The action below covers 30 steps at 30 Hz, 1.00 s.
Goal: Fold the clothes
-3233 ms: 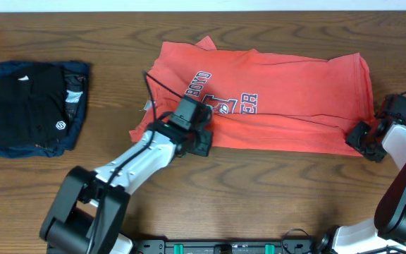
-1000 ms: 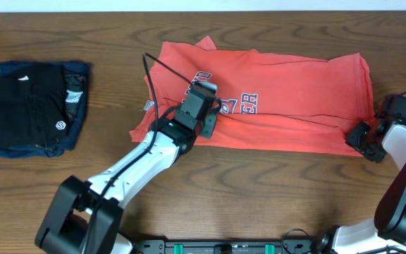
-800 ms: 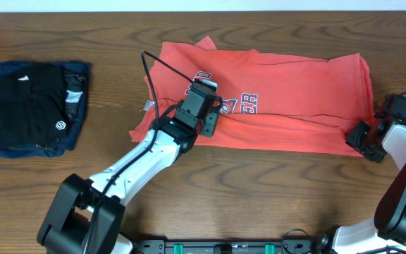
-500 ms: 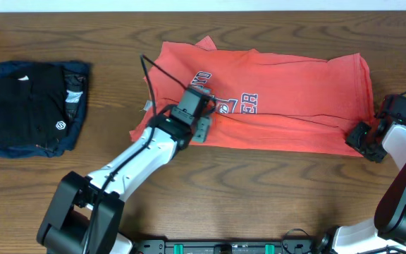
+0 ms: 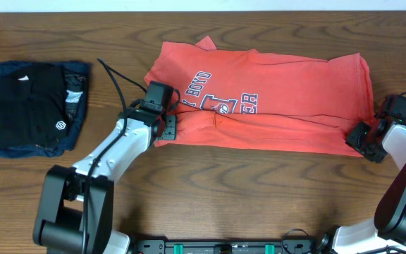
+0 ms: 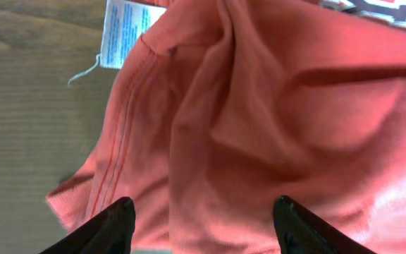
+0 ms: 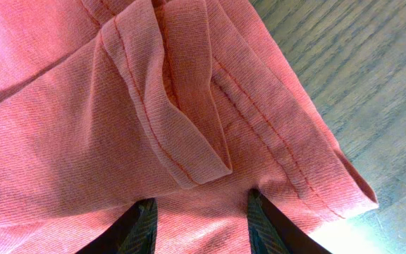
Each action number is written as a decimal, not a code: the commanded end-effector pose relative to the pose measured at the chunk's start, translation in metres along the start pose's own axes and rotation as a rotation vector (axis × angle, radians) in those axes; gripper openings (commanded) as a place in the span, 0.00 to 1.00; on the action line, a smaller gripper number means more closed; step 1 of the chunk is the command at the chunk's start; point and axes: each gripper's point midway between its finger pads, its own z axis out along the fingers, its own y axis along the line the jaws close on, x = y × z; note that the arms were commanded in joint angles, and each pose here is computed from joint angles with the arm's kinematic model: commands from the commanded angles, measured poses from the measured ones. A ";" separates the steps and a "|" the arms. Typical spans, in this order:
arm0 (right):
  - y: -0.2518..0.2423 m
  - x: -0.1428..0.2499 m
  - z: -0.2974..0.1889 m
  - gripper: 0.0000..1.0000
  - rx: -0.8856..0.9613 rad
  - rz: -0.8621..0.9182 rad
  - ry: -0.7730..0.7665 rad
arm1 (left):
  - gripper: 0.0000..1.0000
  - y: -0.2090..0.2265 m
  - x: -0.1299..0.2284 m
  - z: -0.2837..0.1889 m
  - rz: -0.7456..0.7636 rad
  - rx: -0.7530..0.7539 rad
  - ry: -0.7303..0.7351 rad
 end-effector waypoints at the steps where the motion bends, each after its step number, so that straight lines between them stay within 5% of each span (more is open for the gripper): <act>1: -0.008 0.016 0.006 0.40 0.042 -0.018 0.043 | 0.61 -0.004 0.010 0.014 -0.021 0.039 0.049; 12: -0.008 0.016 0.006 0.40 0.042 -0.018 0.042 | 0.08 -0.003 -0.003 0.022 0.016 0.035 0.008; 22: -0.008 0.016 0.006 0.40 0.042 -0.018 0.042 | 0.09 0.031 -0.045 0.007 -0.063 -0.041 -0.126; 27: -0.008 0.016 0.006 0.40 0.042 -0.018 0.042 | 0.42 0.034 -0.039 0.008 -0.067 -0.047 -0.101; 30: -0.008 0.016 0.006 0.40 0.042 -0.018 0.043 | 0.48 0.032 -0.028 0.009 -0.063 -0.032 -0.056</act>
